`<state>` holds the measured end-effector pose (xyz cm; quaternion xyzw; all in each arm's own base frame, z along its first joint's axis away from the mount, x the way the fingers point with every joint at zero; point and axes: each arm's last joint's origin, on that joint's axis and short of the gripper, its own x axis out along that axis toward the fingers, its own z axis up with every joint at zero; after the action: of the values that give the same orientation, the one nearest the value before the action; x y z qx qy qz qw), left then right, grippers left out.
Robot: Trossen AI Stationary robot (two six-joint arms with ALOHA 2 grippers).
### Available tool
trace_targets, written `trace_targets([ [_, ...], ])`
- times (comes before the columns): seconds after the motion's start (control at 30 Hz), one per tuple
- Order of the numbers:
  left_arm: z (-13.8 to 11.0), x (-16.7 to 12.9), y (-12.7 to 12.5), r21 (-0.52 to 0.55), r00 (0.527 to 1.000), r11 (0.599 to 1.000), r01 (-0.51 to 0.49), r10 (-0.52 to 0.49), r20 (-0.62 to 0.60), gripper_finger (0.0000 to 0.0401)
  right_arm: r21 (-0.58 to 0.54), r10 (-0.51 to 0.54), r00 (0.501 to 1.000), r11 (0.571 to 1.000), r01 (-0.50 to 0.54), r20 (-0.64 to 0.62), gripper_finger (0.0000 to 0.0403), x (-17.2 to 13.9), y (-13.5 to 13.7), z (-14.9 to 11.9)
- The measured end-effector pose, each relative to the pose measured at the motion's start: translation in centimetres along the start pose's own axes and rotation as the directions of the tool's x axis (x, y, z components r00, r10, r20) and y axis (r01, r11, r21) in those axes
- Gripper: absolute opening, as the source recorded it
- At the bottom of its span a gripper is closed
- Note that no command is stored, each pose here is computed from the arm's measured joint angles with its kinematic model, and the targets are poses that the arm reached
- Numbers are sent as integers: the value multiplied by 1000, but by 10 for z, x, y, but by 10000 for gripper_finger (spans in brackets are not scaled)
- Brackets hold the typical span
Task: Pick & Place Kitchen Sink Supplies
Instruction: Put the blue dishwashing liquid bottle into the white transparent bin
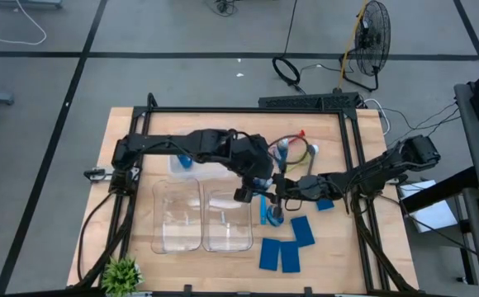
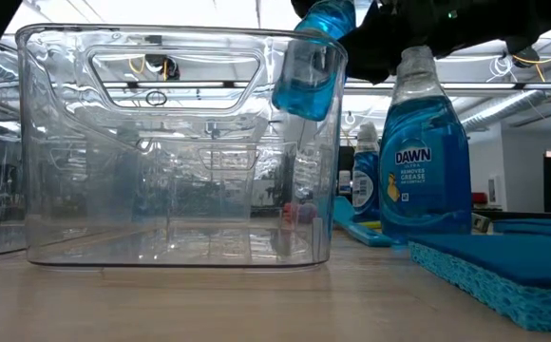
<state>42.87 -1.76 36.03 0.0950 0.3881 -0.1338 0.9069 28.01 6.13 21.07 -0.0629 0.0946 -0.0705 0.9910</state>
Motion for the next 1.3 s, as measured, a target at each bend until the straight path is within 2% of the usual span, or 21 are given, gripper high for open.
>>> trace_targets([
  [0.27,-8,15,-4,-34,996,999,39,-42,-82,225,-2,15,1000,1000,-15,5,107,-1,0,1],
  [0.47,-8,19,-4,-37,996,999,28,-31,-88,224,-2,14,1000,1000,-14,11,107,-1,0,2],
  [0.53,-8,18,-4,-37,996,999,27,-30,-87,215,-3,15,1000,1000,-15,9,107,-1,0,2],
  [0.67,-8,18,-4,-29,996,999,28,-30,-88,169,-4,17,1000,1000,-17,7,107,-1,0,1],
  [0.8,-8,17,-4,-14,996,1000,24,-25,-87,169,-6,16,1000,1000,-16,1,107,-1,0,1],
  [0.93,-8,9,-4,23,993,999,-26,28,-112,169,2,17,1000,1000,-17,0,107,-1,0,1],
  [1.0,-6,-4,-4,46,992,998,-51,56,-110,169,15,13,1000,1000,-13,14,132,-1,0,3],
  [1.1,-6,-35,-4,48,988,993,-108,112,-103,169,43,-2,999,999,0,36,198,-1,-1,7],
  [1.2,-8,-73,0,20,986,988,-152,153,-68,169,45,-6,999,999,4,37,255,-1,-1,5],
  [1.3,-16,-107,12,-40,968,967,-250,249,-35,169,40,29,999,999,-30,29,287,-2,2,3],
])
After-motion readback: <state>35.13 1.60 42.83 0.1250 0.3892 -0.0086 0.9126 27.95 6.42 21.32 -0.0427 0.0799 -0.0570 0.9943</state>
